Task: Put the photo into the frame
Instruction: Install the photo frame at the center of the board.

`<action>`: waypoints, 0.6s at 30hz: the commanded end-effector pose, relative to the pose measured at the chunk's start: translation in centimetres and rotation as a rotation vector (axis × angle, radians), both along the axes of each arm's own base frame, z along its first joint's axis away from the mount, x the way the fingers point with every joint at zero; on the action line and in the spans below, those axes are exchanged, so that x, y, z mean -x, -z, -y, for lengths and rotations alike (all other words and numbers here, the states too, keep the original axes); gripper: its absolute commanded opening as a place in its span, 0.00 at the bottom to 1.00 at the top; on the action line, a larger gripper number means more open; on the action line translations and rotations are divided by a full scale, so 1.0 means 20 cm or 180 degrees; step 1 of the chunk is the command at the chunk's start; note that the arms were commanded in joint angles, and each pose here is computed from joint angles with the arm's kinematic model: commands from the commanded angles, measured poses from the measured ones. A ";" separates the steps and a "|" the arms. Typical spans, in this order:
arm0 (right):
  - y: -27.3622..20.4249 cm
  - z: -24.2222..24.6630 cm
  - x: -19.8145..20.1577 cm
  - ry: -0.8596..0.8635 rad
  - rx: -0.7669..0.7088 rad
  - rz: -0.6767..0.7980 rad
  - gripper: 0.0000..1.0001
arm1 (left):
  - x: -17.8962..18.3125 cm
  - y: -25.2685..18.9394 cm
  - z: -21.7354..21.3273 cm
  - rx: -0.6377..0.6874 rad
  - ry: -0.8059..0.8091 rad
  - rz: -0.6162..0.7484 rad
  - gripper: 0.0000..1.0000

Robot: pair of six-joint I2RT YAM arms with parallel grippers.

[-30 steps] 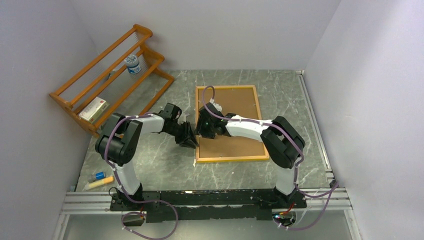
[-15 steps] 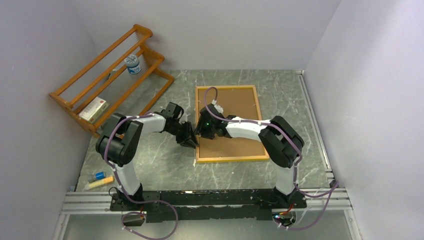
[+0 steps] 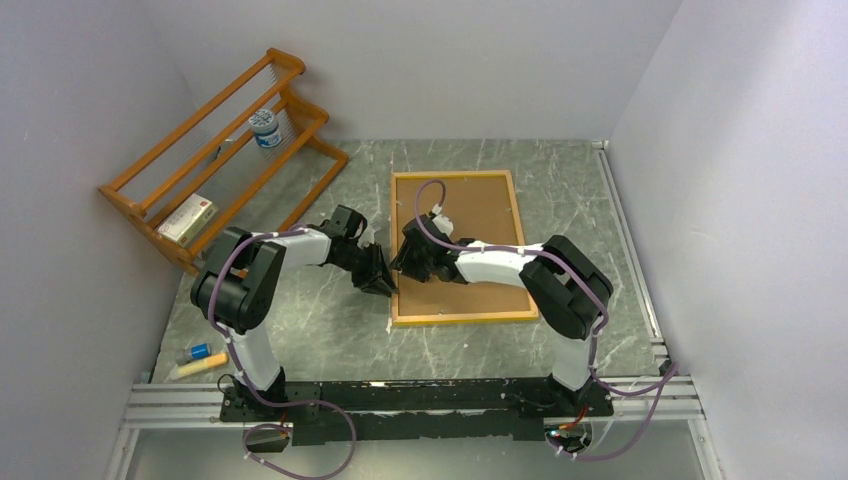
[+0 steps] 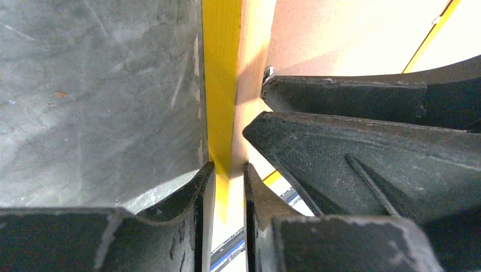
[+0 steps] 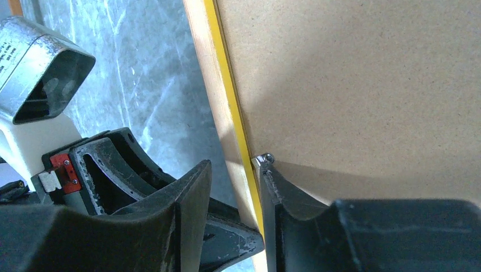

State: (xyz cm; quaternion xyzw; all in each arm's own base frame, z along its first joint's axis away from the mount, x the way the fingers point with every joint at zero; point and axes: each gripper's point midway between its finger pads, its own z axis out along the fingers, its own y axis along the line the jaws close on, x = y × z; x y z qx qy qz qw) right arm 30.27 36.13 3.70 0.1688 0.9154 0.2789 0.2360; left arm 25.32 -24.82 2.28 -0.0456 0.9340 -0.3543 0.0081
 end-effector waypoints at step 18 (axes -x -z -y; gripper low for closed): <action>0.23 0.05 0.02 0.0045 0.0541 0.0018 0.42 | 0.10 0.15 -0.10 -0.0444 -0.0008 -0.0111 0.17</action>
